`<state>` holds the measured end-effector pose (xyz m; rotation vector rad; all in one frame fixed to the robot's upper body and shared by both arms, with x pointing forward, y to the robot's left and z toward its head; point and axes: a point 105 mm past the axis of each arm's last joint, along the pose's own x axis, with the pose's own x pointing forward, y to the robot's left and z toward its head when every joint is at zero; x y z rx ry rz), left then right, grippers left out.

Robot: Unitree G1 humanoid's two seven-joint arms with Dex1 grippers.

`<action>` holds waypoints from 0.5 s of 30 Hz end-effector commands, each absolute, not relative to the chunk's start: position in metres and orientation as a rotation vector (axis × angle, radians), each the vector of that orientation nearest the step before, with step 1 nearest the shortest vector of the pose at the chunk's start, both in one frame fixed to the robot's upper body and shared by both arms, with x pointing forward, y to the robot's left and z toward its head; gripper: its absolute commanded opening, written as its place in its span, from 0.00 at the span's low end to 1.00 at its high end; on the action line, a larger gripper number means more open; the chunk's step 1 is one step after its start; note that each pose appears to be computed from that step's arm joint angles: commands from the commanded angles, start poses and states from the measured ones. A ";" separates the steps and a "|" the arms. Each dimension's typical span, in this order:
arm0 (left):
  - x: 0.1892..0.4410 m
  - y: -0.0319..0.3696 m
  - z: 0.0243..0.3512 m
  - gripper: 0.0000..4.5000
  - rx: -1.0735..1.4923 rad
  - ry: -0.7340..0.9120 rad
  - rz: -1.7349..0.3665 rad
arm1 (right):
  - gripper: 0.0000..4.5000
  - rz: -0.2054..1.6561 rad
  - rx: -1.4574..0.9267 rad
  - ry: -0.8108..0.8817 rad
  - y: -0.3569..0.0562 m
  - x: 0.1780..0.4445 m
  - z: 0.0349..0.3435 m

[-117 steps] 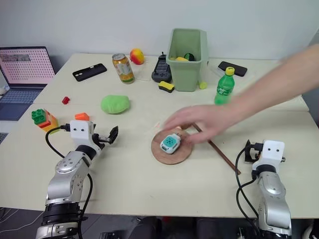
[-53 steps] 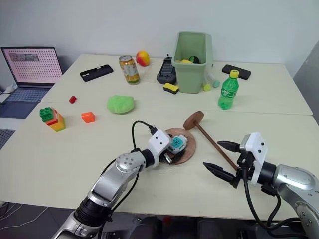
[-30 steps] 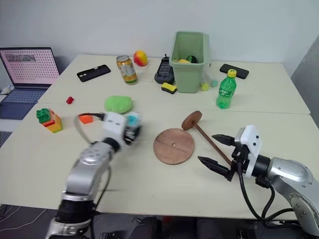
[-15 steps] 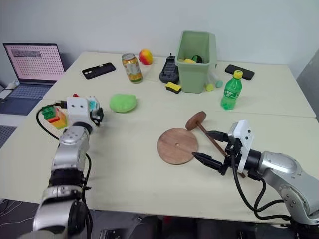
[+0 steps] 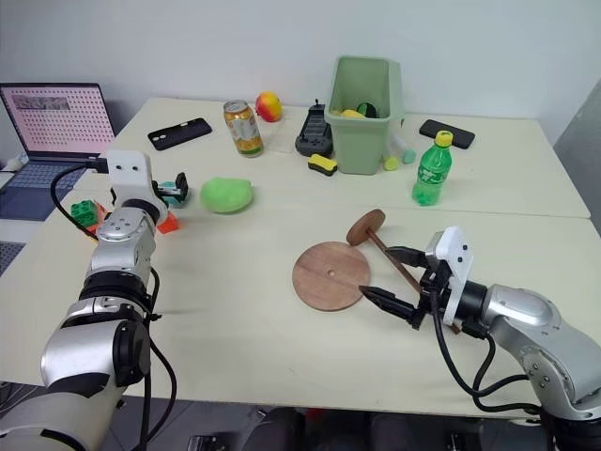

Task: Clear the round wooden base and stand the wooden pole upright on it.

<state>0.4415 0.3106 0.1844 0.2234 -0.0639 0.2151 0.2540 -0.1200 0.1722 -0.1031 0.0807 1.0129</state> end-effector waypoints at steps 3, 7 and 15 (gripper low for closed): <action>0.431 0.305 0.210 1.00 0.265 -0.154 0.160 | 1.00 1.004 -0.124 0.041 -0.123 0.251 0.179; 0.413 0.281 0.216 1.00 0.260 -0.103 -0.047 | 1.00 0.973 -0.147 0.034 -0.130 0.256 0.187; 0.331 0.184 0.215 1.00 0.351 0.108 -0.848 | 1.00 0.888 -0.121 0.276 -0.143 0.316 0.228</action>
